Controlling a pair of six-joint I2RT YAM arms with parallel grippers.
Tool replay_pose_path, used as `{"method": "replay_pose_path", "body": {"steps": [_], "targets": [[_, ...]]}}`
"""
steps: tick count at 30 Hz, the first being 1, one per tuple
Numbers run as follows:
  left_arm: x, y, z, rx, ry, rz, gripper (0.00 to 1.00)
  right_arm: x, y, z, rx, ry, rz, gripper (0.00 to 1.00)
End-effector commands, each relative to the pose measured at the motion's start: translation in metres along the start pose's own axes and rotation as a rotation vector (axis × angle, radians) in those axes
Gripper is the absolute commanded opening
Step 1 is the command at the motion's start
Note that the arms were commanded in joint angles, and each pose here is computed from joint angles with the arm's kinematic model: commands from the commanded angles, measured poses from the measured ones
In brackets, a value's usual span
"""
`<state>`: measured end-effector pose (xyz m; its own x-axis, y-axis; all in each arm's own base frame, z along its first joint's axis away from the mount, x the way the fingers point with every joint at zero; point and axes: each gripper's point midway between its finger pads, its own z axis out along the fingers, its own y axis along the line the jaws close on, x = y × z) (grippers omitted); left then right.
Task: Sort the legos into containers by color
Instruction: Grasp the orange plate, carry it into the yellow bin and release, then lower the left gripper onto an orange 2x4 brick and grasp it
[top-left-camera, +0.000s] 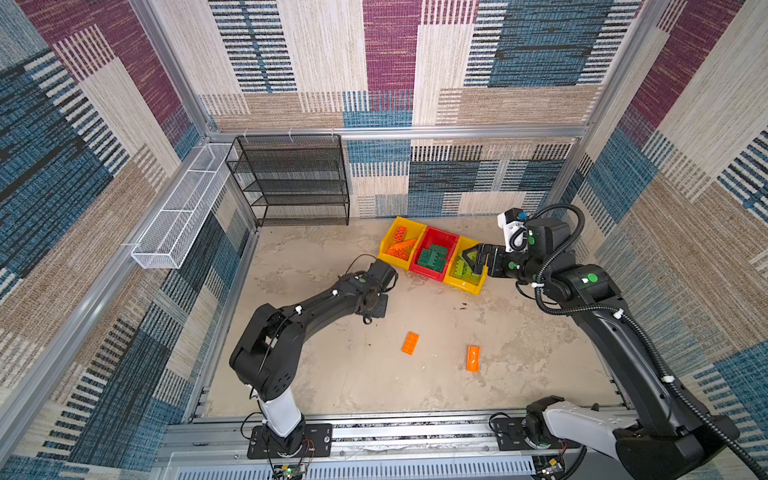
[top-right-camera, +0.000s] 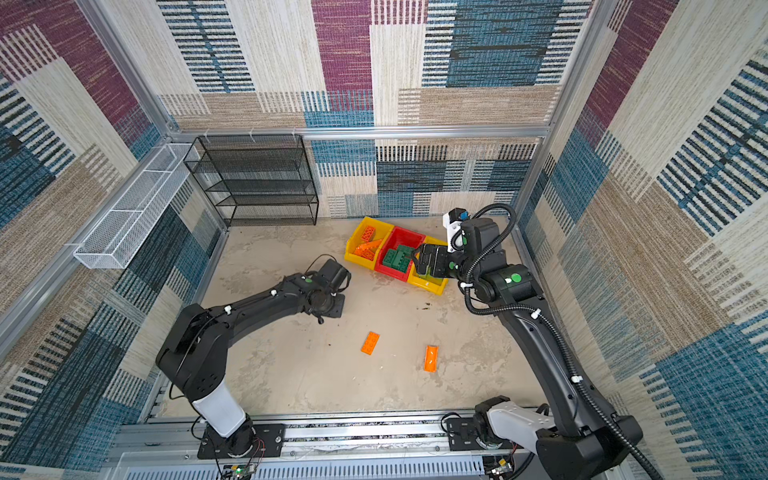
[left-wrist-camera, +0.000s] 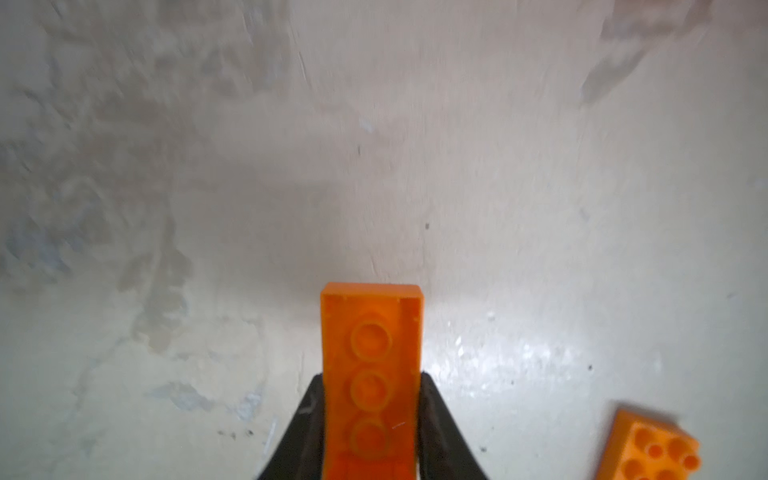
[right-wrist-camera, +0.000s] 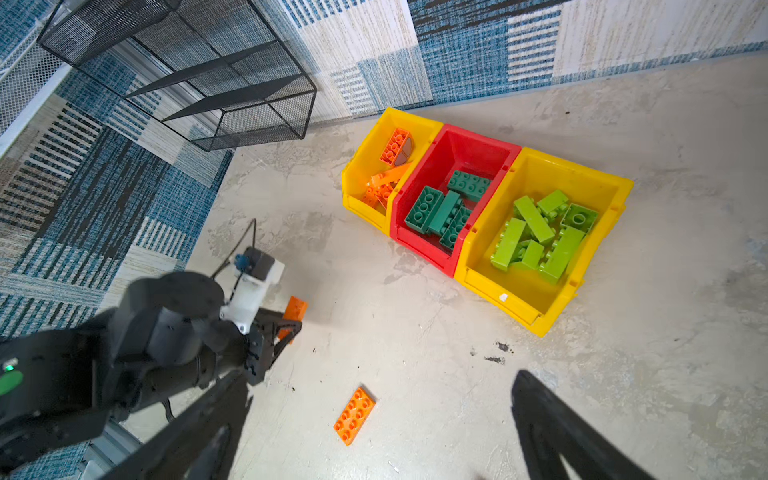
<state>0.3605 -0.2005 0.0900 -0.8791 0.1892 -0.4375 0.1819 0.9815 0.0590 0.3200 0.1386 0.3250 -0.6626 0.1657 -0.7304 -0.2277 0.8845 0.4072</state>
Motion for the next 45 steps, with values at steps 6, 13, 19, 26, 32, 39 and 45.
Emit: {"method": "replay_pose_path", "body": {"steps": [6, 13, 19, 26, 32, 39, 45], "targets": [[-0.133, -0.007, 0.012, 0.047, -0.129, 0.113, 0.2, -0.021, -0.004, 0.009, 0.033, -0.062, 0.022, 1.0], [-0.213, -0.033, 0.046, 0.14, -0.221, 0.085, 0.21, -0.03, -0.011, 0.021, 0.074, -0.07, 0.042, 1.0], [-0.241, -0.045, 0.071, 0.203, -0.3, 0.05, 0.59, -0.039, -0.02, 0.026, 0.13, -0.081, 0.044, 1.0], [-0.249, -0.048, 0.053, 0.245, -0.353, 0.031, 0.88, -0.044, -0.026, 0.024, 0.163, -0.07, 0.039, 1.0], [-0.228, -0.05, 0.007, 0.245, -0.356, 0.055, 0.89, -0.031, -0.026, 0.018, 0.148, -0.048, 0.023, 1.0], [-0.125, -0.061, -0.033, 0.183, -0.255, 0.153, 0.91, -0.004, -0.03, 0.009, 0.141, -0.008, 0.032, 1.0], [-0.006, -0.086, -0.05, 0.202, -0.106, 0.195, 0.9, 0.027, -0.029, 0.001, 0.096, 0.042, 0.064, 1.0]]}}
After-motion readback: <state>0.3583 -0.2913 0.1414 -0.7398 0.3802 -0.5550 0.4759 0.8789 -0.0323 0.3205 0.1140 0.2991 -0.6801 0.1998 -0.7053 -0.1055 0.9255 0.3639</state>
